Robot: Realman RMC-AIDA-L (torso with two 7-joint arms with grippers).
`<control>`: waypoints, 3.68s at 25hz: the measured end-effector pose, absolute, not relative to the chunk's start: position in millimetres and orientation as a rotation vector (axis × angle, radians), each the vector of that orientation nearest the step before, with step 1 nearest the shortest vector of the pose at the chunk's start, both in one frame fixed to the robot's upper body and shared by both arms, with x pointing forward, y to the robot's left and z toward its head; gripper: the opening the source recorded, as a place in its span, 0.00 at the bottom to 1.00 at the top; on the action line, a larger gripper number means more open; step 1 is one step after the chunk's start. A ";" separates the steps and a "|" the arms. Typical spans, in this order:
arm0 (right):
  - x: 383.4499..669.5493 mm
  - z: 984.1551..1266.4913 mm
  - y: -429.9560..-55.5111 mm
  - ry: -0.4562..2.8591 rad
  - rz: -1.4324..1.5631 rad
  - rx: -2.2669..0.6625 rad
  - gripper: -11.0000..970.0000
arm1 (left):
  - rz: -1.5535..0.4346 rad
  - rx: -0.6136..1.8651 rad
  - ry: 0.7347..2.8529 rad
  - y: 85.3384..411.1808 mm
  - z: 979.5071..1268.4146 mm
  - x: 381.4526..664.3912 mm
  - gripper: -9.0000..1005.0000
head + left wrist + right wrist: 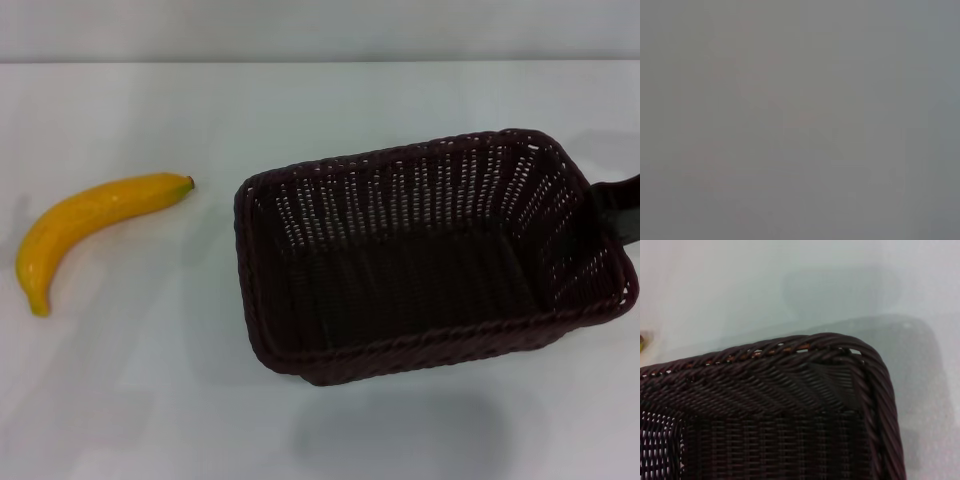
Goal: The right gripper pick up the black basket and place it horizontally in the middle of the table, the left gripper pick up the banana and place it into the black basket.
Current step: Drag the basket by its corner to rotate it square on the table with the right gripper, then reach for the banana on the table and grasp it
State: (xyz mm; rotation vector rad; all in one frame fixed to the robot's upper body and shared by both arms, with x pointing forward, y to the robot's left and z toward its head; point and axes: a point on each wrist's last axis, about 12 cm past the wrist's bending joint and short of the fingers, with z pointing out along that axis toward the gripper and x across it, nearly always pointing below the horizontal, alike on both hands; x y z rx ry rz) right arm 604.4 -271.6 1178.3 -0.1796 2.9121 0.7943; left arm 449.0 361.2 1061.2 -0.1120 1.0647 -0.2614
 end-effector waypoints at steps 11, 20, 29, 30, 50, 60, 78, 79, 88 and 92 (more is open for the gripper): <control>608.9 1181.0 -262.3 2.909 0.660 -0.330 0.17 | -0.257 -0.116 1.067 362.0 1060.6 447.8 0.89; 611.3 1181.7 -248.4 2.899 0.431 -0.525 0.18 | -0.263 -0.116 1.058 362.1 1061.7 447.4 0.89; 619.4 1190.5 -234.7 2.889 0.253 -0.643 0.19 | -0.271 -0.108 1.035 360.6 1063.8 446.4 0.89; 619.8 1191.9 -233.5 2.886 0.222 -0.652 0.19 | -0.272 -0.107 1.031 360.4 1064.1 445.9 0.89; 612.9 1201.0 -203.6 2.927 0.031 -0.823 0.31 | -0.262 -0.094 0.977 360.3 1068.0 437.1 0.83; 600.6 1191.5 -216.0 2.998 0.293 -0.660 0.62 | -0.236 -0.109 0.967 365.3 1068.1 431.9 0.67; 594.7 1209.9 -253.2 2.888 0.527 -0.552 0.82 | -0.236 -0.086 0.948 367.9 1073.8 437.6 0.67; 594.8 1212.2 -256.4 2.880 0.525 -0.550 0.82 | -0.234 -0.085 0.949 368.3 1073.9 437.6 0.67; 586.1 1257.1 -322.8 2.646 0.648 -0.475 0.82 | -0.261 -0.099 0.970 371.3 1071.7 433.8 0.67; 579.6 1259.6 -372.9 2.556 0.655 -0.446 0.82 | -0.331 -0.131 0.995 381.2 1071.4 425.4 0.67</control>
